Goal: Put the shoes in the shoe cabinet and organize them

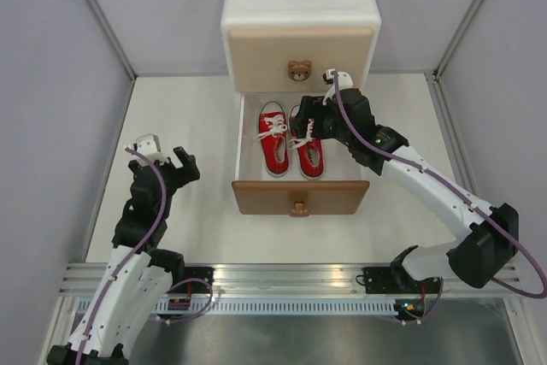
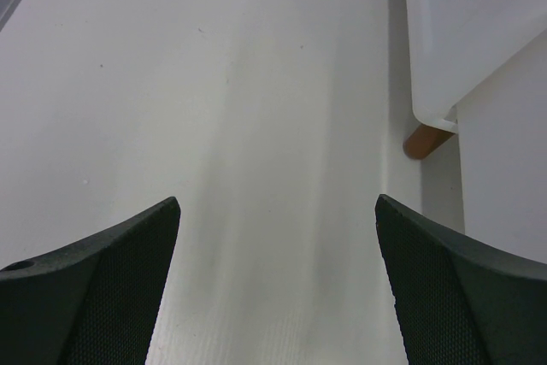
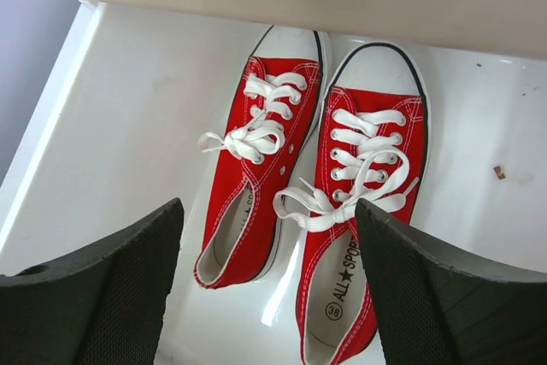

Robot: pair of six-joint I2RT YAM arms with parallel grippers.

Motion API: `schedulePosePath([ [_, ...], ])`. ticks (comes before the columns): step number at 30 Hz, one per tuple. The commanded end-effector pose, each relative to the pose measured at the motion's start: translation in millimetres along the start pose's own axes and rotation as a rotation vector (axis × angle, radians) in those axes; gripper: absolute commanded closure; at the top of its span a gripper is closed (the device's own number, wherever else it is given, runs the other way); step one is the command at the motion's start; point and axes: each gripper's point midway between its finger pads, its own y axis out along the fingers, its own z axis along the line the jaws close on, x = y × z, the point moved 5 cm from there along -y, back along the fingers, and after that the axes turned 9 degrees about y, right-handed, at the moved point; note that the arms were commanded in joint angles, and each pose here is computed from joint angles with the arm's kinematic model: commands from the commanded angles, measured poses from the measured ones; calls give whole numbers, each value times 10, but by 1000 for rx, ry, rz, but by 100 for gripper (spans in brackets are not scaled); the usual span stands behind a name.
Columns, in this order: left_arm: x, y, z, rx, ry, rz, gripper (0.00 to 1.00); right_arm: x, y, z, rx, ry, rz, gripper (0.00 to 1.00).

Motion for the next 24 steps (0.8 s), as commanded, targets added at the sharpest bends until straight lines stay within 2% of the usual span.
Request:
schedulePosePath([
  [1,229,-54,-132,-91,-36,-65,3,270,-259,159,69,-27,-85,14],
  [11,682,-377,-382,-313,8,-81,2,395,-834,120,78,-78,-167,6],
  [17,759,-649,-457,-433,44,-63,2,369,-1197,-59,17,-123,-207,3],
  [24,630,-930,-541,-604,121,-23,1,141,-1499,-267,13,-191,-199,2],
])
